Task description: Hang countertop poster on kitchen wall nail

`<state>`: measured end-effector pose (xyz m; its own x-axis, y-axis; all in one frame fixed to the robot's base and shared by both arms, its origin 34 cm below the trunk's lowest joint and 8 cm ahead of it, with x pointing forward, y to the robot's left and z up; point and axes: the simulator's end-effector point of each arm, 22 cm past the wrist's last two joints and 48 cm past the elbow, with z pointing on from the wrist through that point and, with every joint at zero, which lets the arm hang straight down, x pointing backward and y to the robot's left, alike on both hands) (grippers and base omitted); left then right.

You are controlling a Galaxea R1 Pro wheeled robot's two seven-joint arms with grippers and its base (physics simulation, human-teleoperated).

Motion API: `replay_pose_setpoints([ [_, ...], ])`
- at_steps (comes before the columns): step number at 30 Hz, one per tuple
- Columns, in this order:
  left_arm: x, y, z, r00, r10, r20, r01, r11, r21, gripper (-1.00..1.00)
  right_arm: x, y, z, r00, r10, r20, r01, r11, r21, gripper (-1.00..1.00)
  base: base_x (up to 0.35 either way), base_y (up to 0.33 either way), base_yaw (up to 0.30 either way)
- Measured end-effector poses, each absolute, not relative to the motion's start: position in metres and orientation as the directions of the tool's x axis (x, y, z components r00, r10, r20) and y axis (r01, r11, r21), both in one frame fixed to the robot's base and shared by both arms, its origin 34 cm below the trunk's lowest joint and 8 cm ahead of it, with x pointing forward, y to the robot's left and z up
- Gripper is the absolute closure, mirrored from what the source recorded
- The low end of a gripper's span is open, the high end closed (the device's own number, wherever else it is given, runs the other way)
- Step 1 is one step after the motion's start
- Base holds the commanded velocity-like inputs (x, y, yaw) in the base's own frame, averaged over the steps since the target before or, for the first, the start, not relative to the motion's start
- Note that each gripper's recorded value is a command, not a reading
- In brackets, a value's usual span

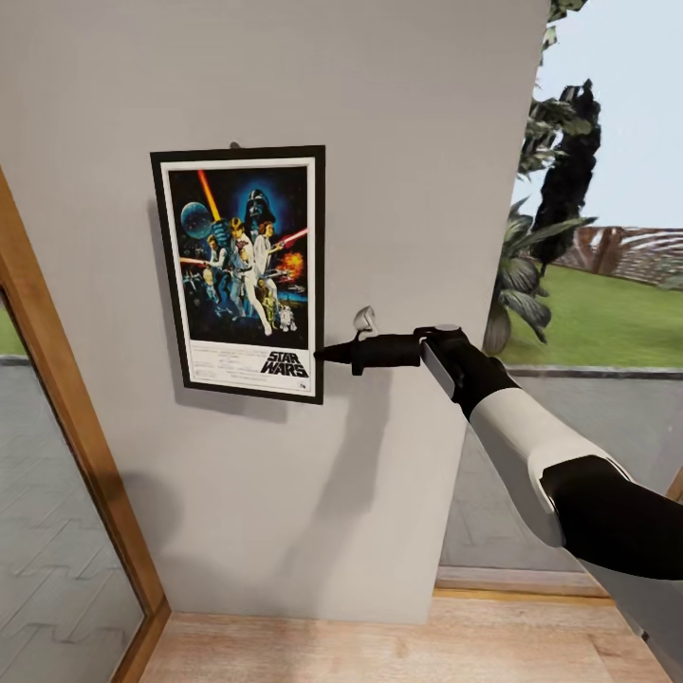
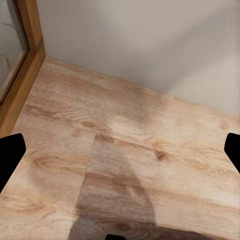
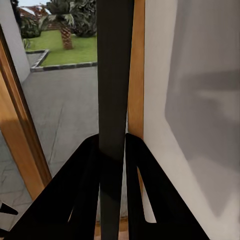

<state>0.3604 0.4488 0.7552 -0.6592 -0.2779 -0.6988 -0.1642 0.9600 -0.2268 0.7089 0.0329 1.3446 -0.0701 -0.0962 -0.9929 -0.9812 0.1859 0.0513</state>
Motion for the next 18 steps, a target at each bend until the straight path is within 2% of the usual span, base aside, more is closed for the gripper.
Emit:
replay_pose_setpoints([
  [18, 0.3606, 0.4488, 0.7554, -0.658, -0.277, -0.700, -0.164, 0.960, -0.227, -1.00, 0.7076, 0.0382, 1.3532, -0.063, -0.092, -0.994, -0.982, 0.181, 0.045, 1.00, 0.000, 0.000, 0.000],
])
